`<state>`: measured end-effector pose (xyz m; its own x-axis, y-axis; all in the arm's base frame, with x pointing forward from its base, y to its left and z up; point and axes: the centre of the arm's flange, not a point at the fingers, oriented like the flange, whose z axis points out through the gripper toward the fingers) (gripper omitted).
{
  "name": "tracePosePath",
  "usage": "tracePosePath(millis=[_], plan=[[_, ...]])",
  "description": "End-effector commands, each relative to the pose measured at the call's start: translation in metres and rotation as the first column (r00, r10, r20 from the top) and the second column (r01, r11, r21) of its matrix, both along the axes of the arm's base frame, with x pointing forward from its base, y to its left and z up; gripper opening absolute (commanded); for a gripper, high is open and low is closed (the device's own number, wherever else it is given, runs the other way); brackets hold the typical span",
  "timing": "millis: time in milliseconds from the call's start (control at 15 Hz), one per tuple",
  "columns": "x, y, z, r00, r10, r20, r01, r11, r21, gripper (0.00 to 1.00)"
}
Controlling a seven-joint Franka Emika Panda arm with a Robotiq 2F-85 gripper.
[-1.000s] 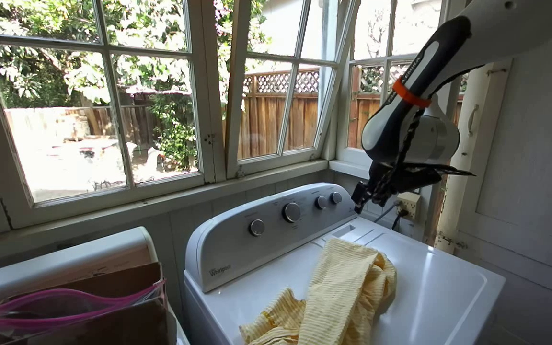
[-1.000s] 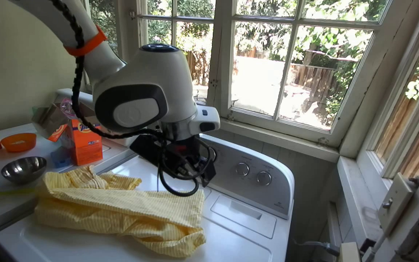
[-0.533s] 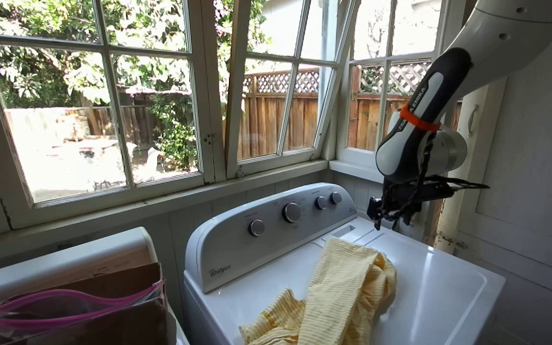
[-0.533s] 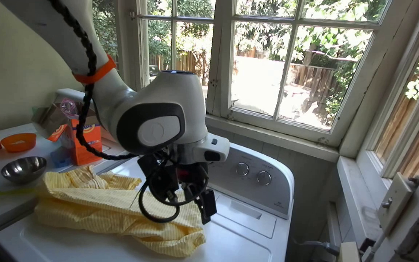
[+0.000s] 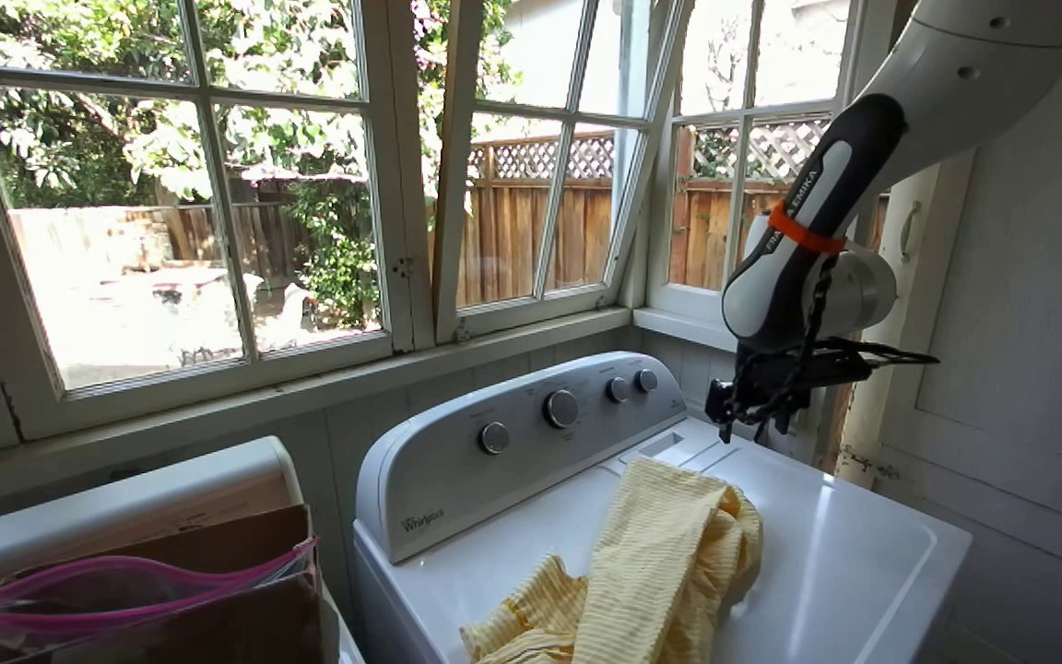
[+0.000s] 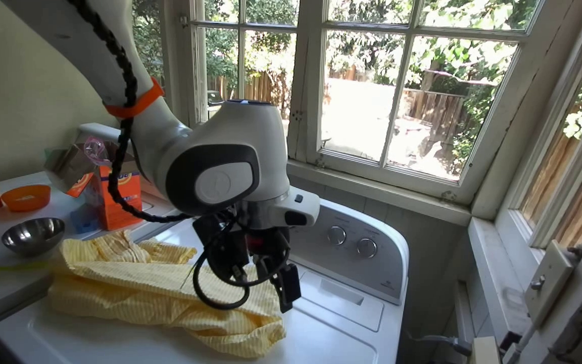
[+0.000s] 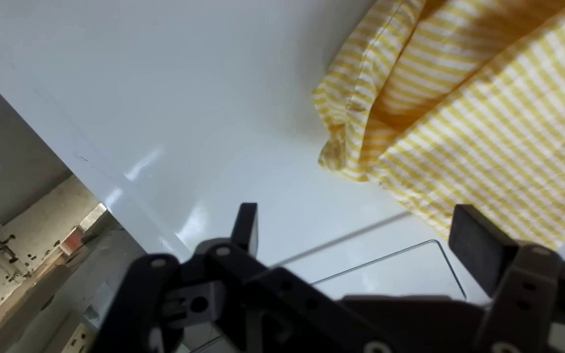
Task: Unfold the yellow towel.
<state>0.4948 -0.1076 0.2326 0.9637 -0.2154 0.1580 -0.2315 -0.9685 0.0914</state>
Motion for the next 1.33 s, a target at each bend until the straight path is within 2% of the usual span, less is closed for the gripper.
tracePosePath(millis=[0, 67, 200, 400, 533, 667, 933, 1067, 1133, 1267], plan=[[0.003, 0.016, -0.015, 0.998, -0.060, -0.020, 0.061, 0.996, 0.061, 1.00], [0.005, 0.028, -0.024, 0.989, -0.142, -0.041, 0.146, 0.984, 0.100, 1.00], [0.003, 0.047, -0.038, 0.970, -0.215, -0.110, 0.227, 0.967, 0.114, 1.00], [0.003, 0.059, -0.056, 0.926, -0.347, -0.148, 0.366, 0.922, 0.131, 1.00], [0.006, 0.057, -0.065, 0.898, -0.426, -0.114, 0.440, 0.877, 0.192, 1.00], [0.010, 0.057, -0.072, 0.868, -0.483, -0.118, 0.496, 0.825, 0.272, 1.00], [0.010, 0.050, -0.086, 0.771, -0.633, -0.065, 0.603, 0.693, 0.395, 1.00], [0.010, 0.042, -0.088, 0.741, -0.671, -0.008, 0.615, 0.674, 0.409, 1.00], [0.010, 0.037, -0.087, 0.735, -0.677, 0.018, 0.616, 0.679, 0.400, 1.00], [0.008, 0.029, -0.085, 0.758, -0.652, 0.033, 0.596, 0.712, 0.372, 1.00]])
